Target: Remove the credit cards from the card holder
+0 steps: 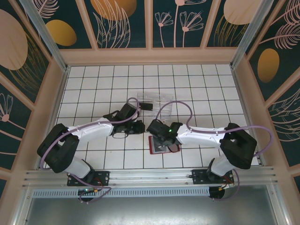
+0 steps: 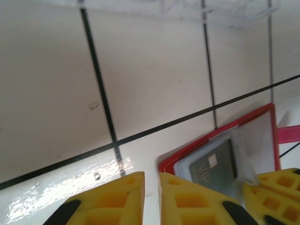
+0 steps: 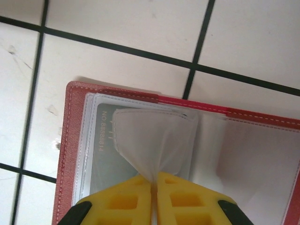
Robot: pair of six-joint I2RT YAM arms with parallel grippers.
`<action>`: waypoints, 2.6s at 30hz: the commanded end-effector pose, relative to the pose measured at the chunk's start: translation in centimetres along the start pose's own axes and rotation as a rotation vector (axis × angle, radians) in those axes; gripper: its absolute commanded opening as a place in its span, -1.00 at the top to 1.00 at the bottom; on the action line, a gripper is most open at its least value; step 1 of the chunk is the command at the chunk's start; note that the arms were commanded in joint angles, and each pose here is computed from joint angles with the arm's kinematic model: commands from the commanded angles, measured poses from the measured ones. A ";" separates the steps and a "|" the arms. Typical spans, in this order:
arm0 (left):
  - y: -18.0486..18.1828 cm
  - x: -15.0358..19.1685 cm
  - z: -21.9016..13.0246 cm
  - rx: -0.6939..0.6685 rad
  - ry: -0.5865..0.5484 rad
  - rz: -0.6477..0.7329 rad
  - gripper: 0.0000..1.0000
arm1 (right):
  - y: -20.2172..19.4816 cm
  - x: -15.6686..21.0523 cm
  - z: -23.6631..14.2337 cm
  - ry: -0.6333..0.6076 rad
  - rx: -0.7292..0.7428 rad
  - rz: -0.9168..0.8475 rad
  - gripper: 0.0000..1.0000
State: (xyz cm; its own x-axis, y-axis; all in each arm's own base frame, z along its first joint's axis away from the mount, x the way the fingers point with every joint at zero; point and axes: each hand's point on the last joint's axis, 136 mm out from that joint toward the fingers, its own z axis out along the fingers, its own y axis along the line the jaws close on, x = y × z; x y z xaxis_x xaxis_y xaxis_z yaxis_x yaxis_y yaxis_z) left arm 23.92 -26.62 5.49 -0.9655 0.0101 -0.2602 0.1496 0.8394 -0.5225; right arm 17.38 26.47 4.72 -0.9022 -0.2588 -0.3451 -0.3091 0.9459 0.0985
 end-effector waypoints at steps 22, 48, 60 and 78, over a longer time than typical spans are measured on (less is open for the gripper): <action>-1.3 5.1 1.1 0.150 0.133 -0.058 0.70 | 3.8 -2.7 0.5 -0.063 -0.361 0.259 0.84; -6.2 3.6 3.6 0.148 0.188 0.014 0.70 | -5.6 -4.3 -5.3 -0.254 -0.264 0.410 0.35; -7.8 5.3 8.3 0.076 0.257 0.052 0.70 | -8.0 -4.4 -6.7 -0.304 -0.255 0.438 0.30; -7.9 1.1 2.8 -0.017 -0.005 0.074 0.68 | -4.6 -4.0 -5.2 -0.199 -0.402 0.378 0.31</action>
State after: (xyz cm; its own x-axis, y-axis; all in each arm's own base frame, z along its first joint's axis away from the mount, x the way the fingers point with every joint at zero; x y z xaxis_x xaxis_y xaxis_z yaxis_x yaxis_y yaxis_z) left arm 21.26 -36.57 5.22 -0.9629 0.1283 -0.2376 0.2384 0.8170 -0.5250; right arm 21.11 20.92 10.63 -0.8968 0.1880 -0.4006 -0.0633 0.8414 0.5367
